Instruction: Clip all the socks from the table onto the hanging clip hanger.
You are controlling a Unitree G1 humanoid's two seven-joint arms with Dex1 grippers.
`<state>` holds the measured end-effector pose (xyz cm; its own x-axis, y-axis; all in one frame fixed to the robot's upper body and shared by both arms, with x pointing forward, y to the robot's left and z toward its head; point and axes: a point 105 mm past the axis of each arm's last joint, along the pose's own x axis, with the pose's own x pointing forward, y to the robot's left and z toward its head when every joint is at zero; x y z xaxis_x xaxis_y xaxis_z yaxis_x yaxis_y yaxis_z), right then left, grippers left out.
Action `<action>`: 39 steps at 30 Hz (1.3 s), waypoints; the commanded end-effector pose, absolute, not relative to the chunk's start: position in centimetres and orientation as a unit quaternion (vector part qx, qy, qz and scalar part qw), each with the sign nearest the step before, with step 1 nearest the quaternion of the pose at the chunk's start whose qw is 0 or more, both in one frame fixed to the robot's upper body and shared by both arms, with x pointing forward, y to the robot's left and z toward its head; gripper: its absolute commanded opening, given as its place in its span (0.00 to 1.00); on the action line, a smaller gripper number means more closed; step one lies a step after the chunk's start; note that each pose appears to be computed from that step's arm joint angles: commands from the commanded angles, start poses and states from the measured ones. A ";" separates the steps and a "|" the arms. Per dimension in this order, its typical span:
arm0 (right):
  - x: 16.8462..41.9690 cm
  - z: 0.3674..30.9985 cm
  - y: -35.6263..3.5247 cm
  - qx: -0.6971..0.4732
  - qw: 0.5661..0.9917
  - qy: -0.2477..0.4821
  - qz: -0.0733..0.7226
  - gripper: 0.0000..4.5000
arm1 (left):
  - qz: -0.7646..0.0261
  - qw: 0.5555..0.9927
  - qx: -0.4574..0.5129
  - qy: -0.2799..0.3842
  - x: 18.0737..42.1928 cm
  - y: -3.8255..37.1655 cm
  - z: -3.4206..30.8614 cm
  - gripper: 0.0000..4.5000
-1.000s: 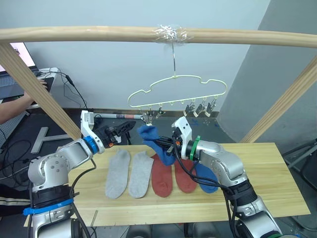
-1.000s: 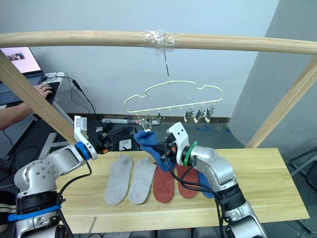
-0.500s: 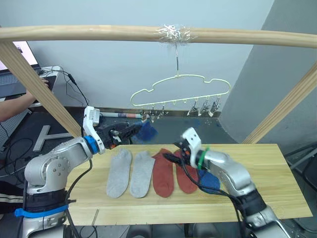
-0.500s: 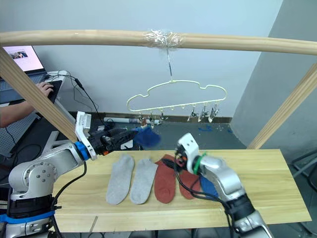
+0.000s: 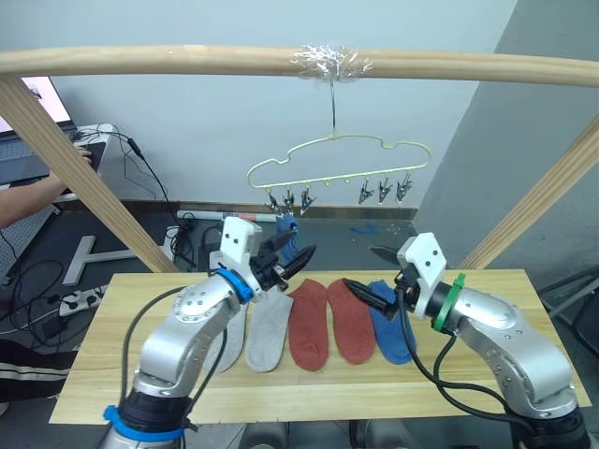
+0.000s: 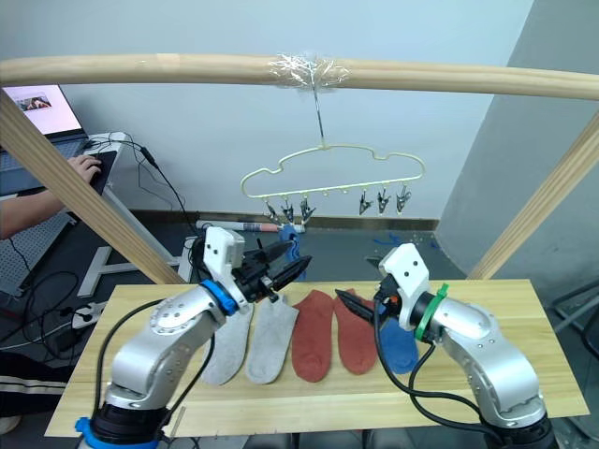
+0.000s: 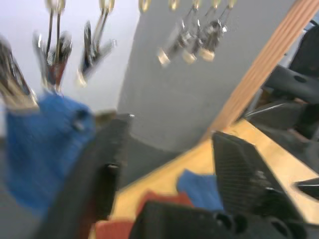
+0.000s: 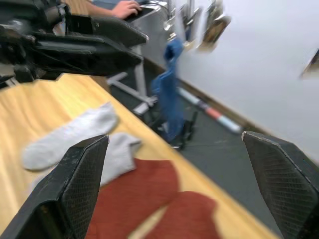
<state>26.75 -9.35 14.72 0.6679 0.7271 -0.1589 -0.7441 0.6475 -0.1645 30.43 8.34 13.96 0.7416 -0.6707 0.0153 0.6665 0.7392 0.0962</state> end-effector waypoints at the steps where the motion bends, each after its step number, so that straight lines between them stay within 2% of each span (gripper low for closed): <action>1: 26.2 17.7 -9.2 -0.112 0.909 -0.014 0.401 1.00 | -0.353 0.932 0.058 -0.064 30.3 7.0 14.6 0.50; 5: 26.5 19.8 -9.3 -0.101 0.913 -0.046 0.393 1.00 | -0.315 0.944 0.060 -0.076 31.5 6.9 14.5 0.50; 10: 26.6 20.9 -9.0 -0.097 0.911 -0.064 0.396 1.00 | -0.262 0.960 0.060 -0.083 33.2 8.1 14.4 0.50; 12: 26.6 21.1 -8.9 -0.099 0.908 -0.069 0.400 1.00 | -0.258 0.960 0.062 -0.085 33.2 8.3 14.3 0.50; 16: 26.6 21.3 -8.7 -0.101 0.905 -0.070 0.407 1.00 | -0.230 0.967 0.061 -0.088 33.1 9.3 14.2 0.50; 25: 27.1 21.4 -8.7 -0.123 0.897 -0.067 0.418 1.00 | -0.162 0.979 0.063 -0.107 34.8 10.4 14.5 0.50; 39: 27.2 21.9 -8.9 -0.131 0.899 -0.068 0.412 1.00 | -0.137 0.981 0.060 -0.126 36.2 9.7 15.3 0.50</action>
